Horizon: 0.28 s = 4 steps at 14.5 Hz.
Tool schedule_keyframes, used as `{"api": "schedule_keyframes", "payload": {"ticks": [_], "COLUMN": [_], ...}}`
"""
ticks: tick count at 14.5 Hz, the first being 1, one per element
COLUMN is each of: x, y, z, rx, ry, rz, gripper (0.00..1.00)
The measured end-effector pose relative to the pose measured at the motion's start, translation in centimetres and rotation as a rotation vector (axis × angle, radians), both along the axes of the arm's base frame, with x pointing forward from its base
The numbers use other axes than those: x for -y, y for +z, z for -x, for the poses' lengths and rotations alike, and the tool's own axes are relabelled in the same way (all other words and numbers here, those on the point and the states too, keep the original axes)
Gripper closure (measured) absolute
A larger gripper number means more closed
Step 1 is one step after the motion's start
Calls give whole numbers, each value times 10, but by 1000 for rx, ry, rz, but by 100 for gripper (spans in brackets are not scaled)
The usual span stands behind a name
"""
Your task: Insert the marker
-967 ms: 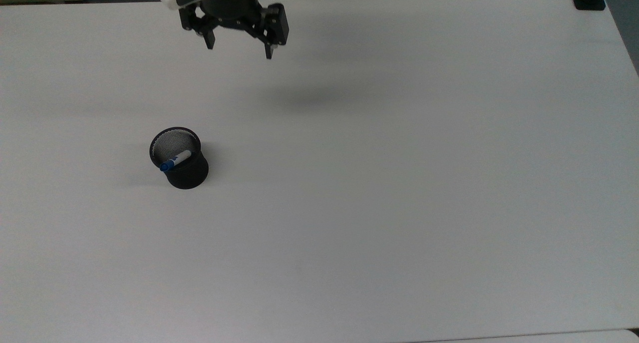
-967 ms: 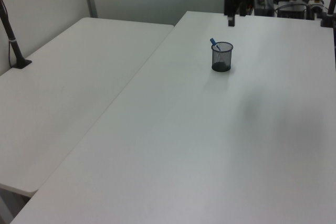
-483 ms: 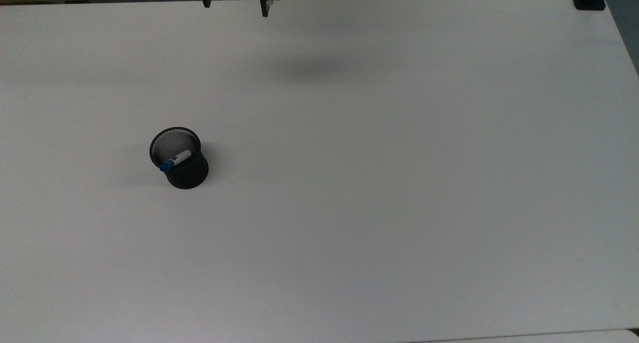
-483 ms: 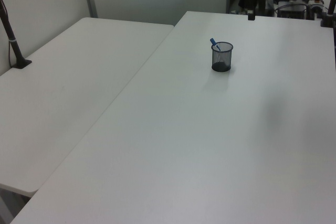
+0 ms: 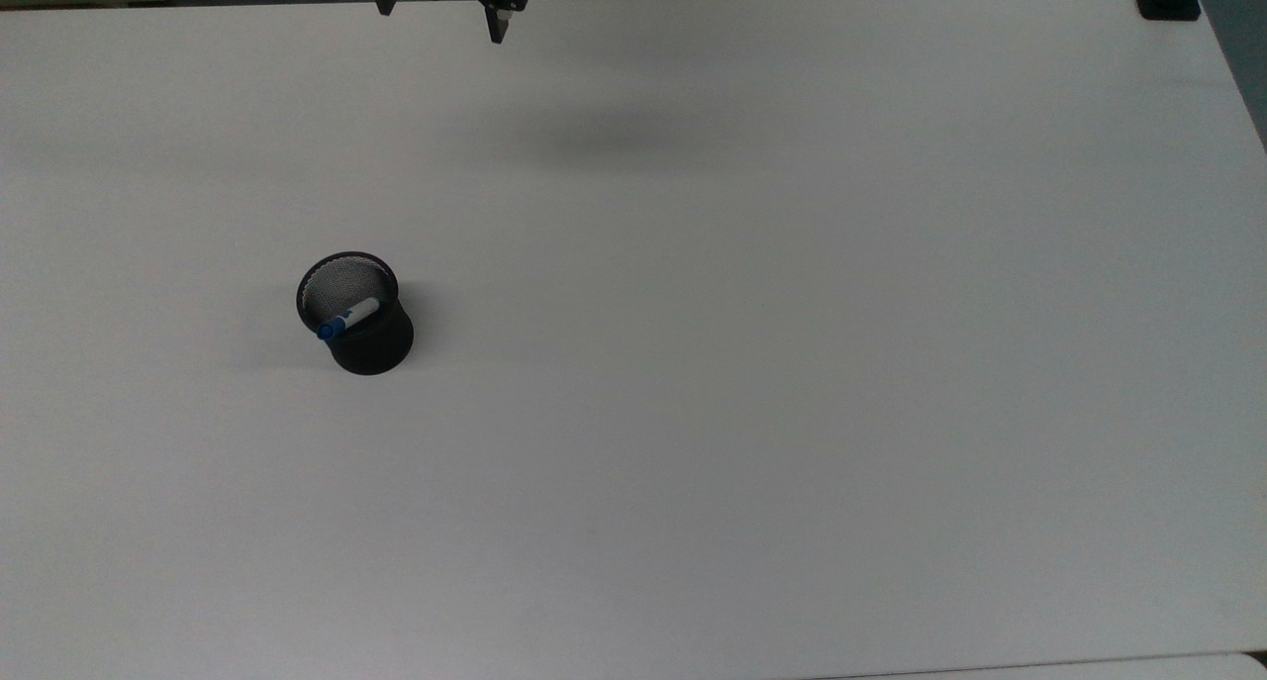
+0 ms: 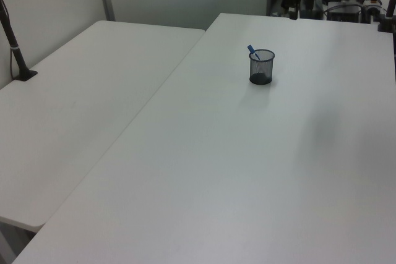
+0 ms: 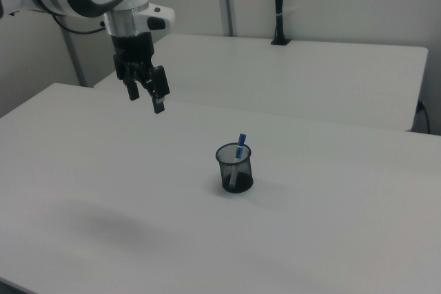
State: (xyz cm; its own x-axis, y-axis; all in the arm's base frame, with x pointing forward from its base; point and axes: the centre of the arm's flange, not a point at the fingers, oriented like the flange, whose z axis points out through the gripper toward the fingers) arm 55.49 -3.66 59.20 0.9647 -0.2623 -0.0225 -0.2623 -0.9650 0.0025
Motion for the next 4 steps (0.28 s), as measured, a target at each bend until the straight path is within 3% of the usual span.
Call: {"api": "schedule_keyframes", "payload": {"ticks": [4], "x": [4], "y": [-3], "z": [-2], "rx": [0], "ry": [-7], "rz": [0], "gripper": [0]}}
